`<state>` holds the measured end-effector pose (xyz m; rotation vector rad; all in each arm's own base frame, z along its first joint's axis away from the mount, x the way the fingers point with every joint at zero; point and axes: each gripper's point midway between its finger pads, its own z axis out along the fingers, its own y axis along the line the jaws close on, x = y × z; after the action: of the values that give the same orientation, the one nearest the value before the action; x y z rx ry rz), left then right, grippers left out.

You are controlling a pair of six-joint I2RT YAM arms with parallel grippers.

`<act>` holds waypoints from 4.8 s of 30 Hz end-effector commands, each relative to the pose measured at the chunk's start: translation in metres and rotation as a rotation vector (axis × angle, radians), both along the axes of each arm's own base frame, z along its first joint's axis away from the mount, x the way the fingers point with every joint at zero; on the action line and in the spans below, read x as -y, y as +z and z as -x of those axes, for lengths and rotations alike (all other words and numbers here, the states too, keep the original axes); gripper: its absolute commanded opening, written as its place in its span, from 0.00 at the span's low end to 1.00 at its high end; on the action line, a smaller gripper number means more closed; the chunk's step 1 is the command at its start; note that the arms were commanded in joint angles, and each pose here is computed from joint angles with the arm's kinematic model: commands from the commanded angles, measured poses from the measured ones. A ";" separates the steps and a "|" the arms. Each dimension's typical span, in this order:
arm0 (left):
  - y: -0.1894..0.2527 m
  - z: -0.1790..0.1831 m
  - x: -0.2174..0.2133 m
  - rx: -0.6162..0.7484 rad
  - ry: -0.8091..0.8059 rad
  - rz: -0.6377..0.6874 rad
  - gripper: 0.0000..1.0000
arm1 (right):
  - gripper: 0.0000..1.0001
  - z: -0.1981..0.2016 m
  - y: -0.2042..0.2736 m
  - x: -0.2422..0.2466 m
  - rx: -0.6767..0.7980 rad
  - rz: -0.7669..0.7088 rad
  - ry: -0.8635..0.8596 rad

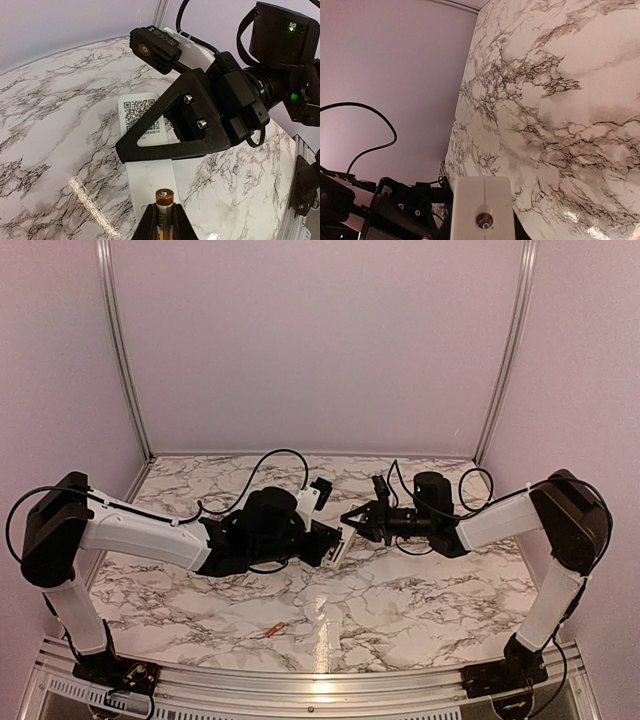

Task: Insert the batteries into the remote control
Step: Place the battery in the battery compartment, then load the battery into the battery compartment.

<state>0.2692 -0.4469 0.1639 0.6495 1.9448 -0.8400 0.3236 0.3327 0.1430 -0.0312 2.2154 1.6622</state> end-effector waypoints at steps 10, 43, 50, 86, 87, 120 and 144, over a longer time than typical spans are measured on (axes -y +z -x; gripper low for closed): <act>-0.021 -0.006 -0.001 0.021 0.035 -0.100 0.04 | 0.00 0.007 0.010 -0.007 0.004 -0.037 0.032; 0.020 0.007 -0.027 -0.038 -0.043 0.057 0.55 | 0.00 0.009 0.015 -0.009 0.090 0.017 0.085; 0.011 0.004 -0.016 -0.061 -0.067 0.035 0.48 | 0.00 0.013 0.016 -0.014 0.101 0.023 0.104; -0.003 -0.011 -0.022 -0.128 -0.016 0.014 0.51 | 0.00 0.015 0.022 -0.018 0.137 0.004 0.132; 0.001 -0.010 -0.025 -0.139 -0.023 0.046 0.53 | 0.00 0.015 0.022 -0.018 0.144 0.003 0.134; -0.006 0.081 -0.042 0.510 -0.529 -0.358 0.24 | 0.00 0.066 0.011 -0.057 0.187 0.111 0.451; -0.020 0.077 -0.035 0.503 -0.522 -0.426 0.23 | 0.00 0.076 0.012 -0.068 0.191 0.107 0.487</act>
<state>0.1900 -0.4097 0.1485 1.4895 1.4943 -0.5128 0.2487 0.3918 0.1468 -0.7386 2.2919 1.6627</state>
